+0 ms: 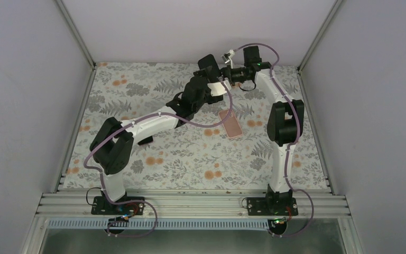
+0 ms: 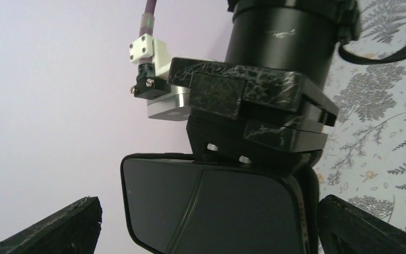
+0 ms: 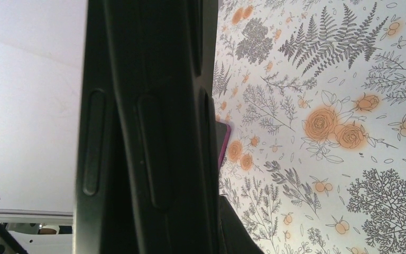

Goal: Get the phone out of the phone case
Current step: Remove the phone case from the phone.

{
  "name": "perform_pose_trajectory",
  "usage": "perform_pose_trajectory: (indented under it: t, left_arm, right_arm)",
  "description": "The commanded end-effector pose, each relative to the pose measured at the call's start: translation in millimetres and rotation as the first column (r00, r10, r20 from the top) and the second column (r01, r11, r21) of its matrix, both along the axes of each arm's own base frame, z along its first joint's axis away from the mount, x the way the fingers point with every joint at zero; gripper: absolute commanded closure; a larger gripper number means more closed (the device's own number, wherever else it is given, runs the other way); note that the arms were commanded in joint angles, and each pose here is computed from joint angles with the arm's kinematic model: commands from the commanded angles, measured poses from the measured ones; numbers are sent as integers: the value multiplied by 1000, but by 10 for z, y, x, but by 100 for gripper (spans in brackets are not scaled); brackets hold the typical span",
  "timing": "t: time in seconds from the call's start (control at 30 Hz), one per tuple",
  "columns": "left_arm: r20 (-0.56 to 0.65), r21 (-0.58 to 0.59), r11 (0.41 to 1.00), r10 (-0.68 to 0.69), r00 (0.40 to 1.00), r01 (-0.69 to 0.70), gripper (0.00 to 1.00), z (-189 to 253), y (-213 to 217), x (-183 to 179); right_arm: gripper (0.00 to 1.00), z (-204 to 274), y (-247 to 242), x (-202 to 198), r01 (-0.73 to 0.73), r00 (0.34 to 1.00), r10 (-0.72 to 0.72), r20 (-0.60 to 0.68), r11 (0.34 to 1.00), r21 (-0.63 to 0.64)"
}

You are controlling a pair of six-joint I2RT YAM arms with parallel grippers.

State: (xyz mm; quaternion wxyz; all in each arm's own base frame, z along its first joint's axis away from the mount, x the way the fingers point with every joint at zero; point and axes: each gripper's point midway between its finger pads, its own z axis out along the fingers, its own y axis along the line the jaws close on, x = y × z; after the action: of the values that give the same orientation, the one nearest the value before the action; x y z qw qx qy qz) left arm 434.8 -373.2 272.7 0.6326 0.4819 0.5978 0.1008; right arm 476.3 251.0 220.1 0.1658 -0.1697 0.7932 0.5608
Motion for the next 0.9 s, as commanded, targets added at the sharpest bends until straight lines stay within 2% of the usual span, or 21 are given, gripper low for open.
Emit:
perform_pose_trajectory:
  t: [0.0,0.2,0.37,0.47,0.6,0.73,0.87]
  left_arm:
    - [20,-58,995,83,996,-82,0,96,65,175]
    - [28,-50,989,144,989,-143,0,24,117,271]
    - [137,-87,960,277,951,-267,2,166,302,344]
    - [258,-90,931,365,894,-354,7,227,408,308]
    - [450,-158,890,450,771,-428,16,353,543,166]
    - [511,-160,878,465,723,-452,23,299,542,180]
    - [537,-179,868,480,694,-463,38,336,531,239]
  right_arm:
    - [97,349,20,-86,-45,997,40,66,996,72]
    - [97,403,19,-125,-52,996,47,70,995,83]
    - [97,431,9,-156,-53,997,47,66,994,92]
    - [97,432,19,-161,-57,997,51,60,993,99]
    - [97,474,29,-190,-77,996,71,57,989,123]
    - [97,523,35,-270,-112,993,105,49,981,159]
    - [97,553,41,-367,-154,988,150,36,968,199]
